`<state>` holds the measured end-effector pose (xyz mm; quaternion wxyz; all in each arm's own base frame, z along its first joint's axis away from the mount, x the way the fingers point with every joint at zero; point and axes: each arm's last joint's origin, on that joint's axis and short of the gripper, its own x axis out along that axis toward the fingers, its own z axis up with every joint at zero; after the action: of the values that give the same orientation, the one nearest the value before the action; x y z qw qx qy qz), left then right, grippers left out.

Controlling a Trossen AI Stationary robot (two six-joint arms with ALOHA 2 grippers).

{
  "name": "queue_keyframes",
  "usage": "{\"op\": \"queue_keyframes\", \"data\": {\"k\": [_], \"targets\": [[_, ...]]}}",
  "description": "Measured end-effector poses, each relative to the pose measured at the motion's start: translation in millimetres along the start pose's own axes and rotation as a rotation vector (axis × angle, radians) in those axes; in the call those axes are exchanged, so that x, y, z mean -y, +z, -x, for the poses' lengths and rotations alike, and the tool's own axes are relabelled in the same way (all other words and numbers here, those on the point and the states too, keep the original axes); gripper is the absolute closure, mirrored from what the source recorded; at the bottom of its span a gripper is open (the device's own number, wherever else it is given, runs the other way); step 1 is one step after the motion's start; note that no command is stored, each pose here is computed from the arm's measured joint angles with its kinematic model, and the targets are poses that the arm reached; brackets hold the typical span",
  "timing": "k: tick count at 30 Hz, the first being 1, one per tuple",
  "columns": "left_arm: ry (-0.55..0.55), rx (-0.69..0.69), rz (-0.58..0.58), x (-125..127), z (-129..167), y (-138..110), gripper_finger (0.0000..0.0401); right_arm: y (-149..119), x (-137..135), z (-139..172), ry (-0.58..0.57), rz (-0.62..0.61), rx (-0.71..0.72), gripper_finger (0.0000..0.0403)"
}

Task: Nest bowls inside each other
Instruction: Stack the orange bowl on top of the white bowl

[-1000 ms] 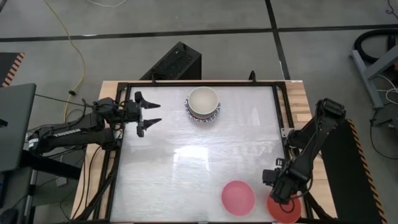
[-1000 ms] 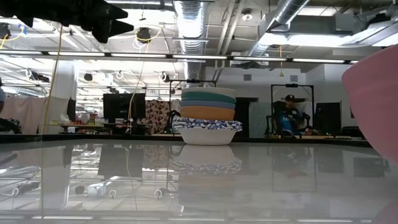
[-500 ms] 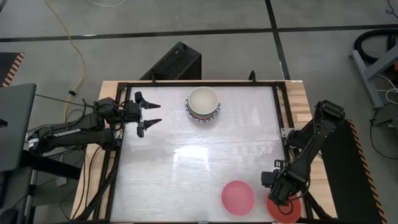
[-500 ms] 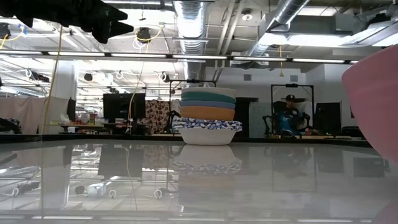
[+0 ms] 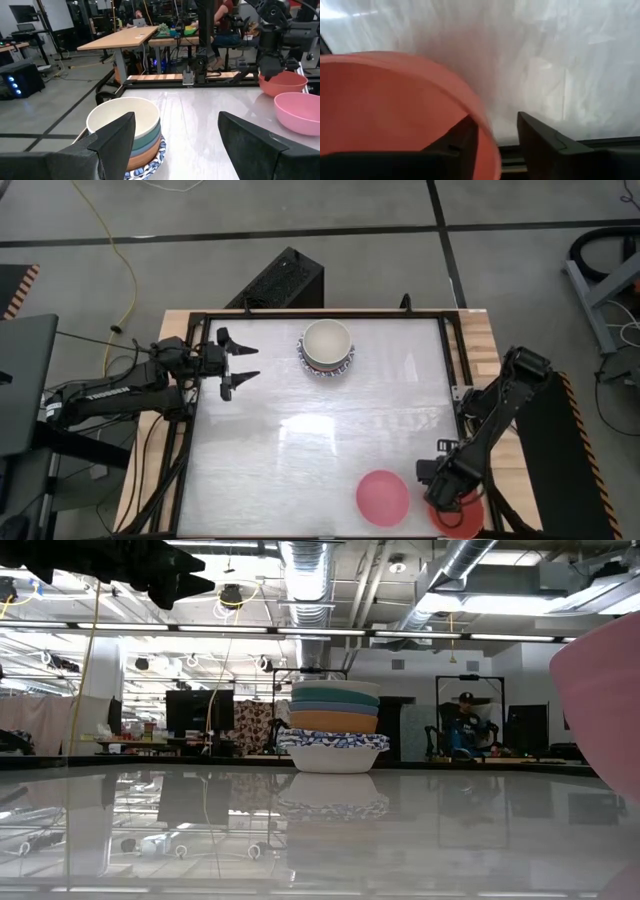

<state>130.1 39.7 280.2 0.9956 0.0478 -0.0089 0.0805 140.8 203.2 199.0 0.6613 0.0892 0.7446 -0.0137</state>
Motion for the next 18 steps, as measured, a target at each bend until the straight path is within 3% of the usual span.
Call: {"op": "queue_keyframes", "data": {"k": [7,18], "targets": [[-0.001,0.000,0.005,0.0,0.0,0.0,0.0127,11.4,7.2,2.4,0.025,-0.081,-0.052,0.0381],[-0.002,-0.002,0.016,0.1,0.0,-0.2,0.0127,38.5,38.7,9.7,-0.059,-0.345,-0.071,0.0394]]}}
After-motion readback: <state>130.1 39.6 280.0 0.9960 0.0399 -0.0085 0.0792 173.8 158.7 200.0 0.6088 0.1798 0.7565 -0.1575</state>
